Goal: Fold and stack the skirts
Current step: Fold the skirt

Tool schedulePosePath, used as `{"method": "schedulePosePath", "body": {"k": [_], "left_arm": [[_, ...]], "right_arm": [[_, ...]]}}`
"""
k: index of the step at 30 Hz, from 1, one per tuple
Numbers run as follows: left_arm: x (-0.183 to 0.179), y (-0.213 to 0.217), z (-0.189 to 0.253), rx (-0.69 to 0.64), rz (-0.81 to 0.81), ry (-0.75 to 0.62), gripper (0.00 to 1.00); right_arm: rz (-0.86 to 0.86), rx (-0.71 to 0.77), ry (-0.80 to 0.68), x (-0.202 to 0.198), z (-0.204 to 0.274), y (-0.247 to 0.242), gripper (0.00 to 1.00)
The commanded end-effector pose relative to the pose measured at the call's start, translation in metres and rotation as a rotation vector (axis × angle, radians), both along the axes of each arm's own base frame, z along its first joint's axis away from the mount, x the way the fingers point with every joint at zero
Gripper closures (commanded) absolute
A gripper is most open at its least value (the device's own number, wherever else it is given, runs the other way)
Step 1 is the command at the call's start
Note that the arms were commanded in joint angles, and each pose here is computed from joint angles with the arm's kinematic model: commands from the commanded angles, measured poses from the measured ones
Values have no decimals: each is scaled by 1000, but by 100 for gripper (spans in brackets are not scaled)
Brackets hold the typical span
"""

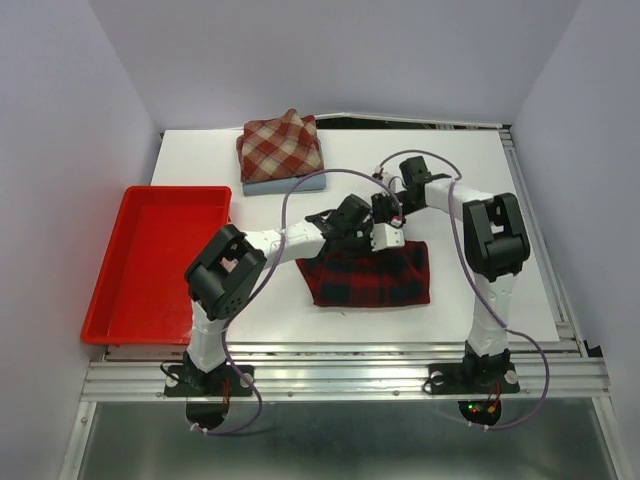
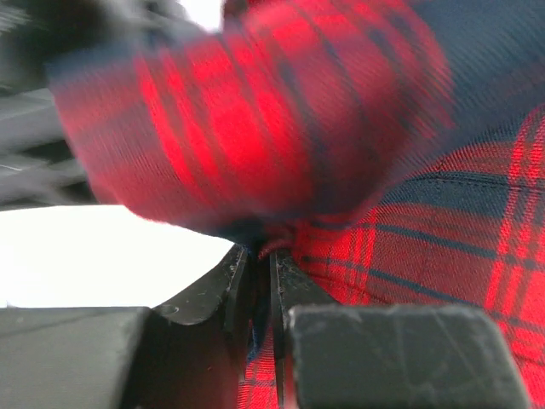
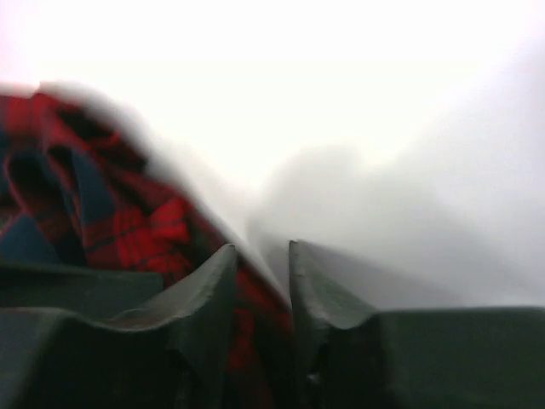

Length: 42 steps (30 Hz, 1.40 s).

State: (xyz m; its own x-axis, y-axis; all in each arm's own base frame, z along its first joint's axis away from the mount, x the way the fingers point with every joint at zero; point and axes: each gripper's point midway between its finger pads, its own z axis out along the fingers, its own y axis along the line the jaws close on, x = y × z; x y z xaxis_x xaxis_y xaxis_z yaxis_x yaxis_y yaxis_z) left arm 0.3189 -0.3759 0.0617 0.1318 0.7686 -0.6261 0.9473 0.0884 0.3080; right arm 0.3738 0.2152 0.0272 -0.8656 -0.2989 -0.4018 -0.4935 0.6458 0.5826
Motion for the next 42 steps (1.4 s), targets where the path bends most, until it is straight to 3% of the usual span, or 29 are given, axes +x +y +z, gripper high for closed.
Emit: {"method": "schedulePosePath", "body": {"k": [1,6,8,10,12,14,15,20,22,23,26,29,31,33,37,42], "left_arm": [[-11,9,-38,114,-39,65,88],[-1,6,-40,174,-36,78,77],[5,5,-32,166,-21,67,71],[17,1,-9,138,2,45,69],[28,-7,21,86,29,28,55],[37,-9,60,18,67,21,52],[36,-8,81,-14,79,24,40],[34,0,172,-237,198,48,36],[22,10,196,-331,256,95,34],[13,16,184,-329,279,140,33],[-15,20,192,-448,318,279,33],[-53,26,147,-499,368,512,32],[-66,21,145,-571,351,595,32],[-82,24,117,-572,389,716,32],[-89,28,81,-566,462,810,32],[-66,35,15,-515,667,941,34]], "right_arm": [[-256,-105,-216,91,36,-54,59],[-432,-108,-318,148,95,-140,52],[-439,-77,-321,150,111,-157,52],[-436,-66,-324,139,128,-173,52],[-389,-44,-363,119,158,-167,52],[-361,-1,-345,96,172,-157,51],[-354,24,-383,83,198,-152,48],[-310,216,-363,30,251,-121,46],[-291,317,-308,5,260,-104,45],[-259,362,-307,-2,264,-94,45],[-189,414,-212,-34,248,-59,42],[-105,411,-110,-62,212,-24,40],[-74,402,8,-85,180,-11,40],[-81,393,108,-98,150,-12,40],[-112,283,197,-117,91,-23,40],[-132,171,280,-115,43,-33,40]]}}
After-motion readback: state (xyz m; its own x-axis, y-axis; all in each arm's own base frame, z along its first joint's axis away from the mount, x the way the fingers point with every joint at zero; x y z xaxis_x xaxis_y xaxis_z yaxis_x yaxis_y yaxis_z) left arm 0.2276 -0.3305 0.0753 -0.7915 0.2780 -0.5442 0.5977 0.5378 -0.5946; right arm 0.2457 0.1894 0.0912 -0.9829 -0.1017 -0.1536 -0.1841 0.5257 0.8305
